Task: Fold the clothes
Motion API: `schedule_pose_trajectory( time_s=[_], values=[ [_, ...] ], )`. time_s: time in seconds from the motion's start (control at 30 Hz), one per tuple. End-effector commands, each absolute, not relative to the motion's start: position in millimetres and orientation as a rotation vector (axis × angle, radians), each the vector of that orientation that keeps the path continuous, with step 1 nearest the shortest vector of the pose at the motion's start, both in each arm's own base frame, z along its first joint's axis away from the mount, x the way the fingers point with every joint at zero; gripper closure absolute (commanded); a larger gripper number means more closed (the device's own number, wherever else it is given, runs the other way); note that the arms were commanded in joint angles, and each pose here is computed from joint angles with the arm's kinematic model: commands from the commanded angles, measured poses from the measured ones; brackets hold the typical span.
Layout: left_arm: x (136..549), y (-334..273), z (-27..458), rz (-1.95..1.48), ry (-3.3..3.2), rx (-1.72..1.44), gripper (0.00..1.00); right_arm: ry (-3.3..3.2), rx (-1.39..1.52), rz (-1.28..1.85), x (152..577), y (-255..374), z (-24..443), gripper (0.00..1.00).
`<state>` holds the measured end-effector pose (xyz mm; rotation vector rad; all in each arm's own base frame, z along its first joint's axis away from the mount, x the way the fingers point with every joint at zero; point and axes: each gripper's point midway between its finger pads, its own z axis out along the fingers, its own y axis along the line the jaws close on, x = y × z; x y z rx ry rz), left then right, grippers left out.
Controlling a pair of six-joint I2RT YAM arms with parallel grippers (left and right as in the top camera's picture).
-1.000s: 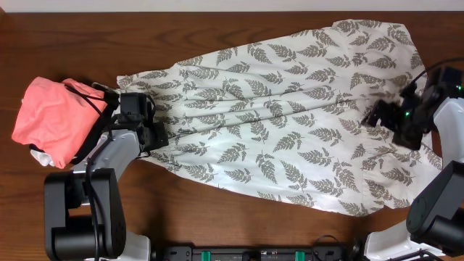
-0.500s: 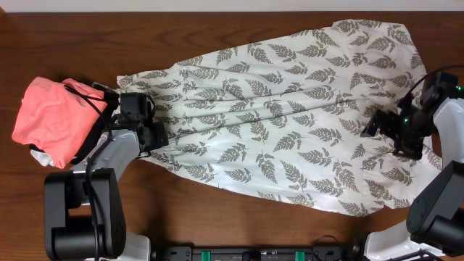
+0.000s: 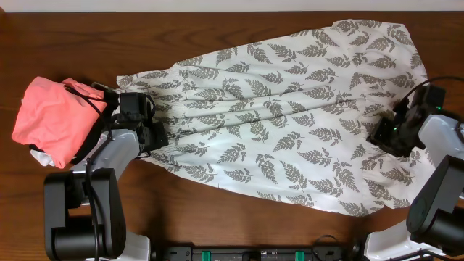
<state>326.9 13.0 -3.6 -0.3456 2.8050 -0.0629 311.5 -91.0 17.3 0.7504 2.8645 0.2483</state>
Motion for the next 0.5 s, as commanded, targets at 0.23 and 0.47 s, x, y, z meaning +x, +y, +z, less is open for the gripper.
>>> schedule_pose_trajectory(
  time_s=[0.23,0.47],
  values=[
    [308.8,21.8,-20.0,-0.003,2.878,-0.381,0.94,2.676,0.688,0.197,353.7,-107.2,-1.5,0.63],
    [306.8,21.6,-20.5,-0.002,2.886,-0.382,0.93,2.580,0.649,0.174,386.3,-120.0,-23.1,0.63]
  ],
)
